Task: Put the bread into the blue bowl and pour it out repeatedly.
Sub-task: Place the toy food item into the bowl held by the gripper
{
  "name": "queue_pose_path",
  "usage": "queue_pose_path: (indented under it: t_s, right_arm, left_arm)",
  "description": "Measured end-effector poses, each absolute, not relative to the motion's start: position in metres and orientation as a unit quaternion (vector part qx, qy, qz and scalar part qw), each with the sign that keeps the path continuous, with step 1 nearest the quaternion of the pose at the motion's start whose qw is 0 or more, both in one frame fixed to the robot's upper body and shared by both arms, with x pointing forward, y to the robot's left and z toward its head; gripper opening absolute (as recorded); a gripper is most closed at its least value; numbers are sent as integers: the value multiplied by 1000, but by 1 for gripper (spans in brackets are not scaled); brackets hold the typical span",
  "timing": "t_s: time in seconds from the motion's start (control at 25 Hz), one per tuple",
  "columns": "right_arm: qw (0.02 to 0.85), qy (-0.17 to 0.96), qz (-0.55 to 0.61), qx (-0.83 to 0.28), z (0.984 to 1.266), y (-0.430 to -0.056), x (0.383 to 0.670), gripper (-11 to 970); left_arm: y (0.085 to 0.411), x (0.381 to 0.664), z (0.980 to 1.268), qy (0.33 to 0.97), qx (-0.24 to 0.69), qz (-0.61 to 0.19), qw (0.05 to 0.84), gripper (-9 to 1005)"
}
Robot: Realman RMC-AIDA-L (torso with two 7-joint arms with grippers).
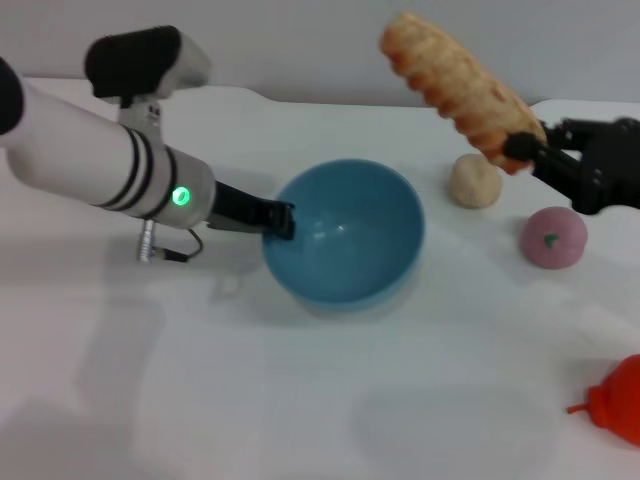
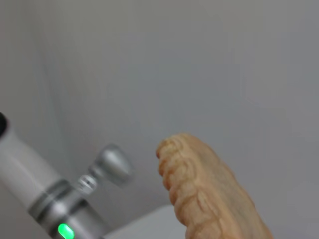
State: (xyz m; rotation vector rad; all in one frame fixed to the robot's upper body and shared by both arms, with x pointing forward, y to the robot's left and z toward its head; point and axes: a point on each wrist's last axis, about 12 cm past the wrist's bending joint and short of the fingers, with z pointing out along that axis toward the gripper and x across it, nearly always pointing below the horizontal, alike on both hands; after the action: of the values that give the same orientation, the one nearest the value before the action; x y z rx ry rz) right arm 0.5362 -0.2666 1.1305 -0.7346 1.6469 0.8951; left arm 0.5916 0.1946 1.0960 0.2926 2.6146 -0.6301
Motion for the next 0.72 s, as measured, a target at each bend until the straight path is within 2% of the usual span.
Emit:
queue_pose_path:
  t_s: [0.16, 0.32, 0.56, 0.72]
  right_arm:
    - [530, 672, 402, -324, 1136, -245, 547, 153]
    - [506, 680, 416, -329, 1126, -228, 553, 151]
    - [484, 707, 396, -331, 1110, -221, 554, 143]
    - [471, 711, 393, -343, 1104, -215, 551, 178]
  left_arm:
    - [177, 588, 1094, 941, 121, -235, 209, -2]
    - [165, 586, 1095, 936, 130, -250, 209, -2]
    - [162, 586, 1098, 934, 131, -257, 211, -2]
    - [162, 589, 1101, 932, 132, -259, 216, -2]
